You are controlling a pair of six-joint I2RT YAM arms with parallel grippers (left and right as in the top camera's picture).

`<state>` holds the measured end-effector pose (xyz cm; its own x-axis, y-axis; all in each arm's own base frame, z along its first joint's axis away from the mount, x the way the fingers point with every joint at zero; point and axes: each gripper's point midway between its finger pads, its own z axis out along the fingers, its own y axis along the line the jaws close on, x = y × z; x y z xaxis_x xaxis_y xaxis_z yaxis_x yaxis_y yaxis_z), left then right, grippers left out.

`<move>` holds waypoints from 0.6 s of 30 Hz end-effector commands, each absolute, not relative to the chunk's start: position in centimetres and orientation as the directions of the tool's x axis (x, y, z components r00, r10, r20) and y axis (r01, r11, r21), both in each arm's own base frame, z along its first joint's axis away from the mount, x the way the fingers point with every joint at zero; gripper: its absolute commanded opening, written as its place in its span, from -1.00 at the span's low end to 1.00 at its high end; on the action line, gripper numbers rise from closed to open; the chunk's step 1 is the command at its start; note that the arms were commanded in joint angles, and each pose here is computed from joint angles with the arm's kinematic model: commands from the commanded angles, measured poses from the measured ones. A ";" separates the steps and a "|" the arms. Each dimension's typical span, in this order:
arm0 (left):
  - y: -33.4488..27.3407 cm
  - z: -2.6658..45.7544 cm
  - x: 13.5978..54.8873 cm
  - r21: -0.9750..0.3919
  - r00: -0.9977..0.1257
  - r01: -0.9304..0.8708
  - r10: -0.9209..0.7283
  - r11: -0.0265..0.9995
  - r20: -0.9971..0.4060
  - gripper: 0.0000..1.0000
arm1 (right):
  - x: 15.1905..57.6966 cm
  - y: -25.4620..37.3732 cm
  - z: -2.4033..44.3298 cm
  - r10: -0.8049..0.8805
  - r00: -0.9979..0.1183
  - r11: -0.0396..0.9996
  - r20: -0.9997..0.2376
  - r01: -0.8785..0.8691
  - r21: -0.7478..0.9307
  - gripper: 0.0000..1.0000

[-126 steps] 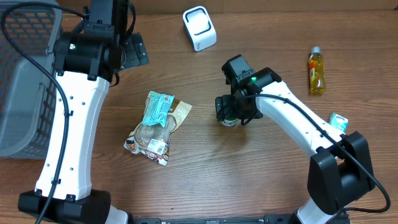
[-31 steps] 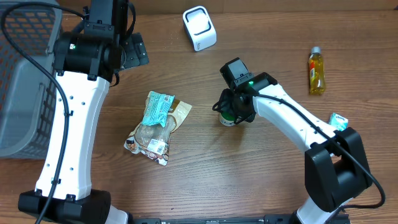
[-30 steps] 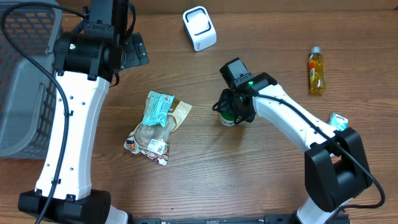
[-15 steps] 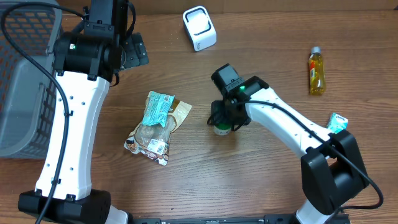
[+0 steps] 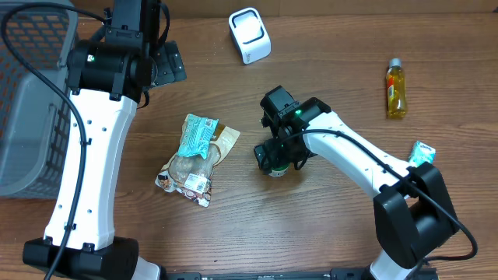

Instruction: Scan the item barcode

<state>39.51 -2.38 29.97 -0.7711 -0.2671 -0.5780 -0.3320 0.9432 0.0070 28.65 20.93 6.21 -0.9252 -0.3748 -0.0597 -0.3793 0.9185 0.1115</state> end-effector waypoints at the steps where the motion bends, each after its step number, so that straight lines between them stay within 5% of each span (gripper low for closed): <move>1: -2.1 31.5 39.3 0.004 -0.748 -0.327 -0.256 0.945 -0.613 0.99 | 30.2 22.1 8.1 -0.313 -0.943 0.937 -0.113 -0.326 0.126 1.00; 11: -2.1 31.5 39.3 0.004 -0.747 -0.327 -0.256 0.945 -0.613 0.99 | 31.6 22.6 9.8 0.035 -0.994 0.983 -0.103 0.015 0.184 1.00; 18: -2.1 31.5 39.3 0.004 -0.747 -0.327 -0.256 0.945 -0.613 0.99 | 31.2 23.9 10.1 -0.017 -0.996 0.967 -0.085 -0.039 0.252 1.00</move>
<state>39.52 -2.38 29.97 -0.7708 -0.2671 -0.5783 -0.3320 0.9432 0.0068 30.80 23.13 9.21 -0.9968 -0.0096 -0.0789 -0.0262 0.9769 0.2120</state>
